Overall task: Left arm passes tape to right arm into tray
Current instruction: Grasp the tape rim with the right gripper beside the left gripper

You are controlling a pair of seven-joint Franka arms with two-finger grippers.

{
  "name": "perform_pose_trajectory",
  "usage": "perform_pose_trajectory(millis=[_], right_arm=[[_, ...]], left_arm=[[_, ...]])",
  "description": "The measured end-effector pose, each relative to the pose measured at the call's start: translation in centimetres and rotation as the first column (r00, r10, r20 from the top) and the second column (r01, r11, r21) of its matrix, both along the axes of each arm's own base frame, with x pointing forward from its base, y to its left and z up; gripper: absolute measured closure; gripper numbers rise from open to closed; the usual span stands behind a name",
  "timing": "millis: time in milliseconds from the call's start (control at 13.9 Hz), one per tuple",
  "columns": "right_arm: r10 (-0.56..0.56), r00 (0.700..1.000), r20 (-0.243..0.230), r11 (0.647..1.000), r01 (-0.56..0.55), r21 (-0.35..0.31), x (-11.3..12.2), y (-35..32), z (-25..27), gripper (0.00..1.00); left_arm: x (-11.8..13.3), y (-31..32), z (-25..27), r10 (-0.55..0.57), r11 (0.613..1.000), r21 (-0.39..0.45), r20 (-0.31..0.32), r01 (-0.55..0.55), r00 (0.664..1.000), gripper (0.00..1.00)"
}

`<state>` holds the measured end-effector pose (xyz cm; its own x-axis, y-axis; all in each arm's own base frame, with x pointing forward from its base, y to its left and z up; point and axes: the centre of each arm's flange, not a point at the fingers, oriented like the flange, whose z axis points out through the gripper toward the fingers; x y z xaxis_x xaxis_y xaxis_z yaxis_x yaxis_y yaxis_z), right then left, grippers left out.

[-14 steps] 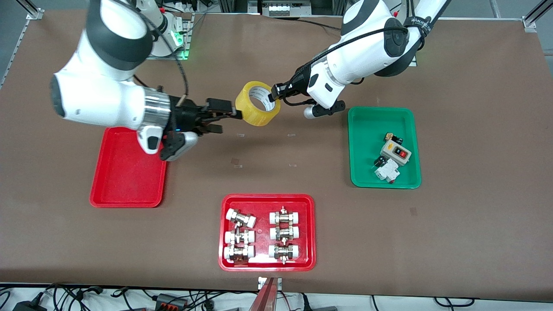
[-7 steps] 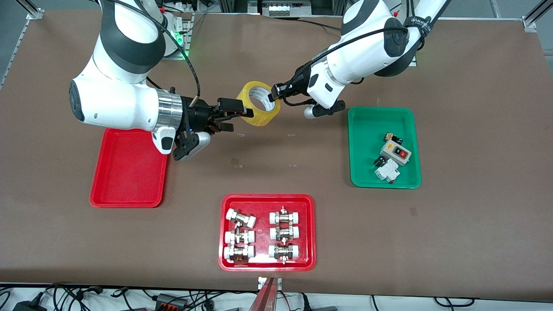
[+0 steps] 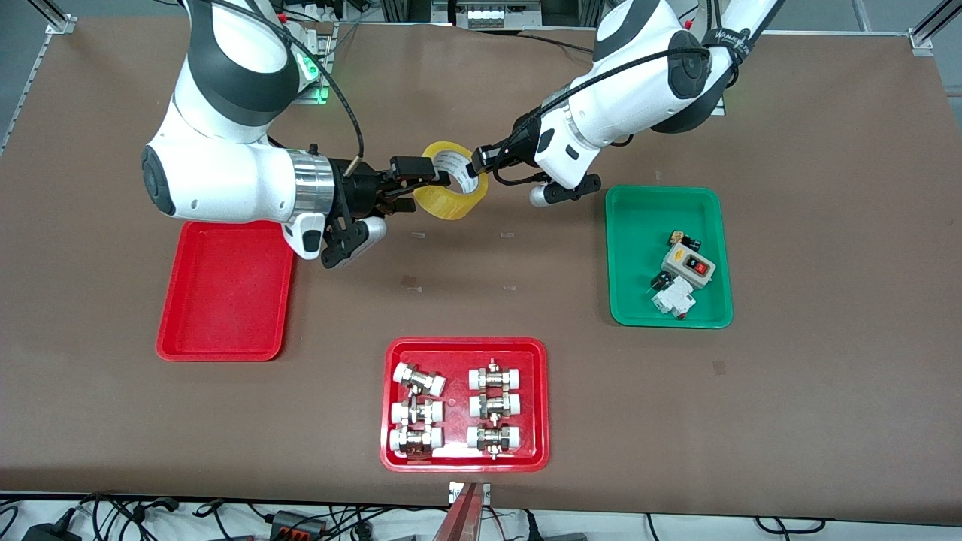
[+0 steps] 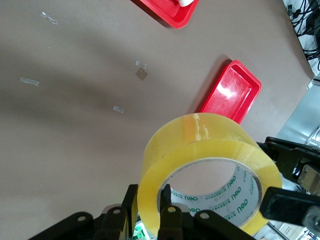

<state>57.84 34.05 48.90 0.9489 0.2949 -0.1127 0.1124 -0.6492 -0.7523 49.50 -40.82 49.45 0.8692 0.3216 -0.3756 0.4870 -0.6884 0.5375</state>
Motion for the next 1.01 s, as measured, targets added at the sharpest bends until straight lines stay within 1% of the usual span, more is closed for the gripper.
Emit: perform_pose_trajectory(millis=[864, 936, 1008], right_arm=[[0.007, 1.000, -0.009, 1.000, -0.007, -0.003, -0.05, -0.14, -0.12, 0.00], [0.007, 1.000, -0.010, 1.000, -0.007, -0.003, -0.06, -0.14, -0.12, 0.07], [0.008, 1.000, -0.011, 1.000, -0.008, -0.003, -0.07, -0.15, -0.13, 0.18]], left_arm=[[0.00, 0.00, 0.00, 0.001, 1.000, 0.000, 0.000, -0.001, 1.000, 0.78], [0.00, 0.00, 0.00, 0.001, 1.000, 0.000, 0.000, -0.001, 1.000, 0.78], [0.00, 0.00, 0.00, 0.001, 1.000, 0.000, -0.001, -0.001, 1.000, 0.78]])
